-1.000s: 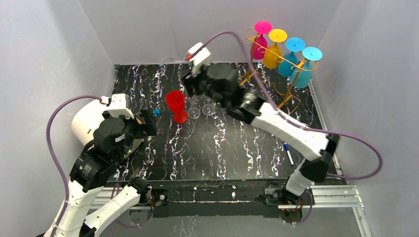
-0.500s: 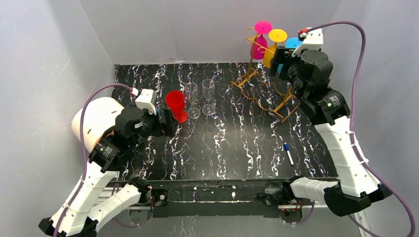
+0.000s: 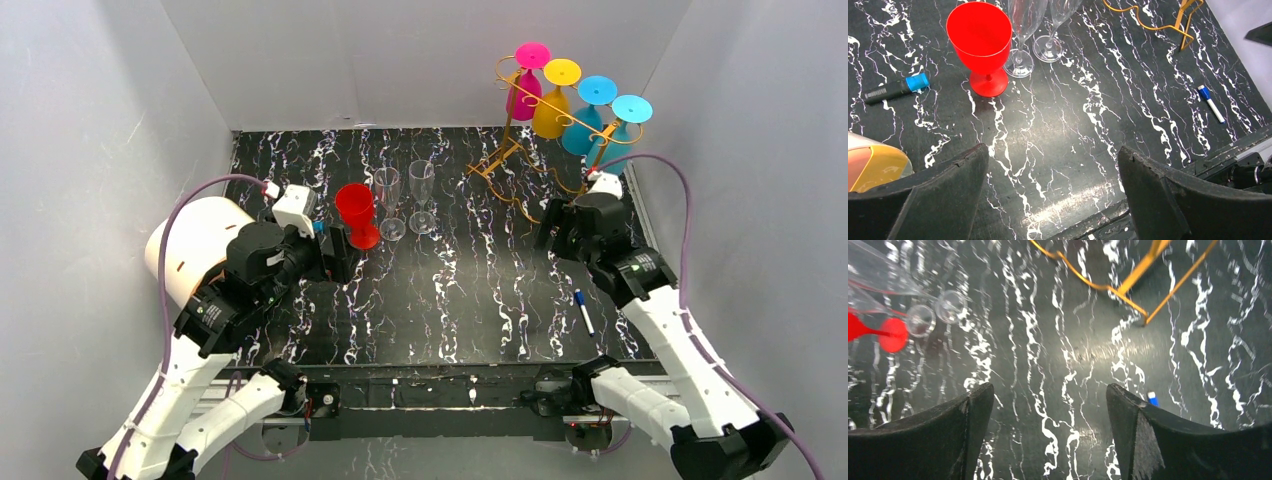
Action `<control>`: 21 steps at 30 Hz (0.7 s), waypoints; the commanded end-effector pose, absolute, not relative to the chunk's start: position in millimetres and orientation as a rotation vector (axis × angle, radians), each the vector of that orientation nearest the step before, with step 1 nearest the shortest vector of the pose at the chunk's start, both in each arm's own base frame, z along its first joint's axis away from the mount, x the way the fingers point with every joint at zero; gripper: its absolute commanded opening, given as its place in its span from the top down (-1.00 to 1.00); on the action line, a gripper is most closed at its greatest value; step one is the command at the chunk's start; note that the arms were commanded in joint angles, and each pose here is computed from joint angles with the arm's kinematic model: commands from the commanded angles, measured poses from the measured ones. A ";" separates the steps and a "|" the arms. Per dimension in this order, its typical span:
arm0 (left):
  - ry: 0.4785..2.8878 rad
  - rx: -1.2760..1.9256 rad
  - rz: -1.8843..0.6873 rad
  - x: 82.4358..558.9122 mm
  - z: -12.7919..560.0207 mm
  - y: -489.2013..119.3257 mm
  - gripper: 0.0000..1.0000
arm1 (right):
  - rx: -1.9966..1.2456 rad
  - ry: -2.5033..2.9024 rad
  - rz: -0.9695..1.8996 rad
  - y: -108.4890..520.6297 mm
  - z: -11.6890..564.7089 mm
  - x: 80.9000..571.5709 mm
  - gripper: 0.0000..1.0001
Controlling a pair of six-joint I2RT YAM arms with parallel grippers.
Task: Take the wine glass off the wine glass rack
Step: Adjust the wine rack at the center of the board.
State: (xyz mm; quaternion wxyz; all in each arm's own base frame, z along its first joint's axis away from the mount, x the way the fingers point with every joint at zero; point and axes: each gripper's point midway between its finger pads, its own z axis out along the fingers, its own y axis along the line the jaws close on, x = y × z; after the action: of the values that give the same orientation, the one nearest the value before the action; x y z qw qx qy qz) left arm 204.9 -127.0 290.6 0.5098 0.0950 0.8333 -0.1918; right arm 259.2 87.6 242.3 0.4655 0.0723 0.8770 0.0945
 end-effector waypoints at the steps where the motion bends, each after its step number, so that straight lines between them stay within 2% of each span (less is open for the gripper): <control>1: 2.015 0.265 -0.465 203.7 288.3 -129.2 -0.97 | 0.336 2.152 0.270 79.9 206.0 272.5 -0.69; 4: 2.013 0.264 -0.471 206.1 284.3 -131.6 -0.97 | 0.470 2.147 0.339 65.4 173.4 279.5 -0.66; 11: 2.006 0.258 -0.487 208.1 288.1 -134.7 -0.97 | 0.616 1.964 0.458 27.9 163.0 322.1 -0.65; 21: 1.975 0.192 -0.453 206.3 287.5 -121.8 -0.97 | 0.645 1.862 0.572 8.1 151.3 371.6 -0.84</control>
State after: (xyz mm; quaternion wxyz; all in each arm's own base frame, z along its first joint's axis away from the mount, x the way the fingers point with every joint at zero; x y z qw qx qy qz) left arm 203.9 -126.9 285.2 0.5159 0.0865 0.8286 -0.1994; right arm 341.6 8.1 123.6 0.4725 0.2929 0.8089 0.1914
